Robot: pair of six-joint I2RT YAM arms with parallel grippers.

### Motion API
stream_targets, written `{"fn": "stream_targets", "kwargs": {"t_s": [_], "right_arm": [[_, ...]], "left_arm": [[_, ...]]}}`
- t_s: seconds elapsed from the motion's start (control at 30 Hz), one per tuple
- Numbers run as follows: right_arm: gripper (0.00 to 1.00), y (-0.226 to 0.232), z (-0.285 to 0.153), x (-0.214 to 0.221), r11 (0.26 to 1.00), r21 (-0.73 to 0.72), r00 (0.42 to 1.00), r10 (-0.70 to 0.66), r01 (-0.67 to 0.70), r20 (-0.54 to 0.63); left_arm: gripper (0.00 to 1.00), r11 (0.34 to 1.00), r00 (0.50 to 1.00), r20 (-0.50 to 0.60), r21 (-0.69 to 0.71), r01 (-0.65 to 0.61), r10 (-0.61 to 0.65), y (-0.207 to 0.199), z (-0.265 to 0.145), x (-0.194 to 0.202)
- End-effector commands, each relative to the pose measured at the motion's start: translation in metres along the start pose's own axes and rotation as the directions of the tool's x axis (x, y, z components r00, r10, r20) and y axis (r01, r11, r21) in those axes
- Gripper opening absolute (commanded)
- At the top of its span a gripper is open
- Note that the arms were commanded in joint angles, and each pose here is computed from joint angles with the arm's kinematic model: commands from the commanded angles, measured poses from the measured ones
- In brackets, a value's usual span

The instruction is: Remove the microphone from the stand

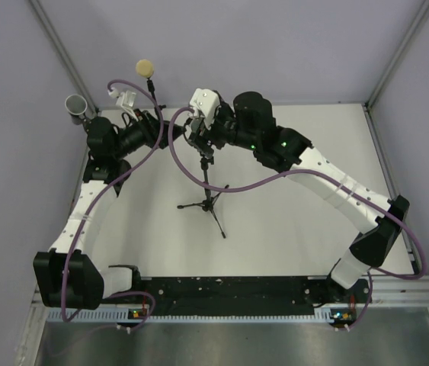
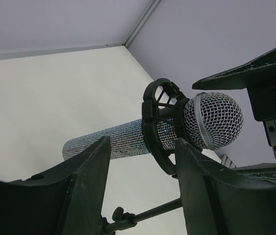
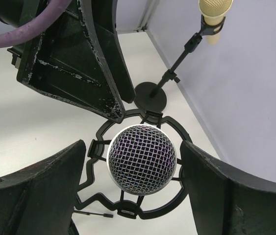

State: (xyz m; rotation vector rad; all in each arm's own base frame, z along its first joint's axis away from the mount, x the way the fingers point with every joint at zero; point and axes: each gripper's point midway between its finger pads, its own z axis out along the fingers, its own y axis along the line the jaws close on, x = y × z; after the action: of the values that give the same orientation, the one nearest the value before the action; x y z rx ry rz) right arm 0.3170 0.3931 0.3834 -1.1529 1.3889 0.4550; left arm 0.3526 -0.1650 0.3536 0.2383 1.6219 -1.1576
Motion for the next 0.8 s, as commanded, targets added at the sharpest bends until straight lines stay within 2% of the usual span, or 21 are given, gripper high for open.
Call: {"fn": "stream_targets", "kwargs": {"t_s": [0.0,0.77], "right_arm": [[0.77,0.0016,-0.0188,-0.0337,1.000,-0.012,0.996,0.003,-0.002,0.085],[0.72,0.0028,-0.0262,-0.0313,1.000,-0.011,0.997,-0.001,0.002,0.077]], "left_arm": [[0.60,0.999,0.999,0.028,0.043,-0.023,0.022,-0.0101,-0.0017,-0.0078],[0.49,0.989,0.995,0.011,0.115,0.098,-0.100,-0.0164,0.0015,-0.0005]]}}
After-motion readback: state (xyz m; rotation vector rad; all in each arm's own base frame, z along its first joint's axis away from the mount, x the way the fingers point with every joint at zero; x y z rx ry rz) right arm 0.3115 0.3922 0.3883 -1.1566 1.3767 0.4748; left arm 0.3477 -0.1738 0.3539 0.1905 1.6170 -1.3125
